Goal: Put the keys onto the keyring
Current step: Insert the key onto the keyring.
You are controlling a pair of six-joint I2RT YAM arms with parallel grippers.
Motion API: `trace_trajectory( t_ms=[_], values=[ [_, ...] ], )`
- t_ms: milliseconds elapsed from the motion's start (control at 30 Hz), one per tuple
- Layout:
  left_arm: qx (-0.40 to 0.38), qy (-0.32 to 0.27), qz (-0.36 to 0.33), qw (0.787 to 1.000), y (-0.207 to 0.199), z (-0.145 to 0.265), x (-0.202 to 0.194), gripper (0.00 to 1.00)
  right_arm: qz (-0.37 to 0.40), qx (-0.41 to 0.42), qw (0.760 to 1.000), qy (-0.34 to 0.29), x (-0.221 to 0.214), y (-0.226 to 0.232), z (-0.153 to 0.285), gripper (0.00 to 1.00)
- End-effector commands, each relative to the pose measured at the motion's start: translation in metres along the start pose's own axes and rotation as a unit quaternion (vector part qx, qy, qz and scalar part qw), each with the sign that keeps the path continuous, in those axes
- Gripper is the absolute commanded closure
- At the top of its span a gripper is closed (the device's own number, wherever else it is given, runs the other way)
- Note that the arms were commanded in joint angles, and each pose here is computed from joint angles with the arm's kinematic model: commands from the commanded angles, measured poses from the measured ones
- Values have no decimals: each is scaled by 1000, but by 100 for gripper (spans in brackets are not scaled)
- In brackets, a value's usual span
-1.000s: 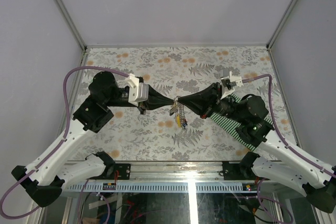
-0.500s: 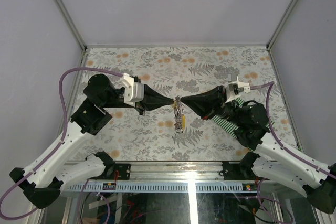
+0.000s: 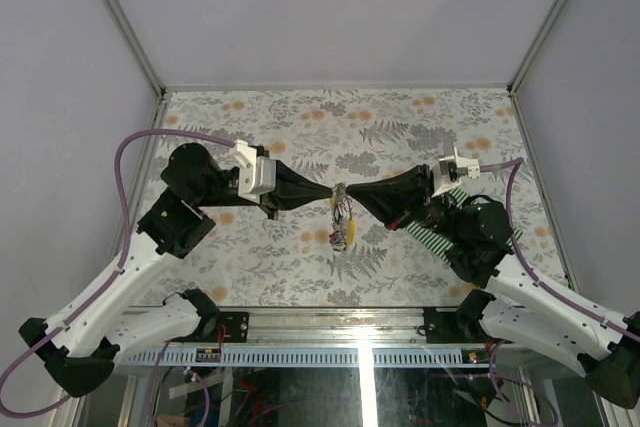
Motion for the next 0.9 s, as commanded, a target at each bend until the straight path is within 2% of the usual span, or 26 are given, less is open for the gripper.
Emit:
trace_trajectory(
  t_ms=[0, 267, 533, 700, 800, 867],
  values=[
    [-4, -16, -4, 1000, -2, -2, 5, 100, 16, 35, 994, -100, 41, 24, -3, 100],
    [-14, -15, 2, 1000, -5, -6, 0, 100, -7, 50, 991, -121, 46, 27, -6, 100],
    [-15, -18, 5, 1000, -6, -8, 1, 98, -13, 50, 992, -115, 43, 24, -10, 100],
    [-12, -38, 6, 999, -6, -8, 10, 93, 2, 55, 993, -100, 38, 23, -9, 100],
    [-9, -56, 10, 998, -7, -8, 17, 84, 21, 59, 994, -90, 37, 24, -9, 100],
    [-11, -65, 12, 998, -8, -8, 20, 83, 32, 64, 994, -87, 38, 26, -8, 100]
  ],
)
Point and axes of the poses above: each gripper's point midway between its finger pads, its own z axis back along the fingers, its own y axis along the line the jaws close on, x = y × z, the point moved 6 cm from there along z, back along the fingers, and after that the axes turned 10 degrees about -z, right-handed, at the moved point
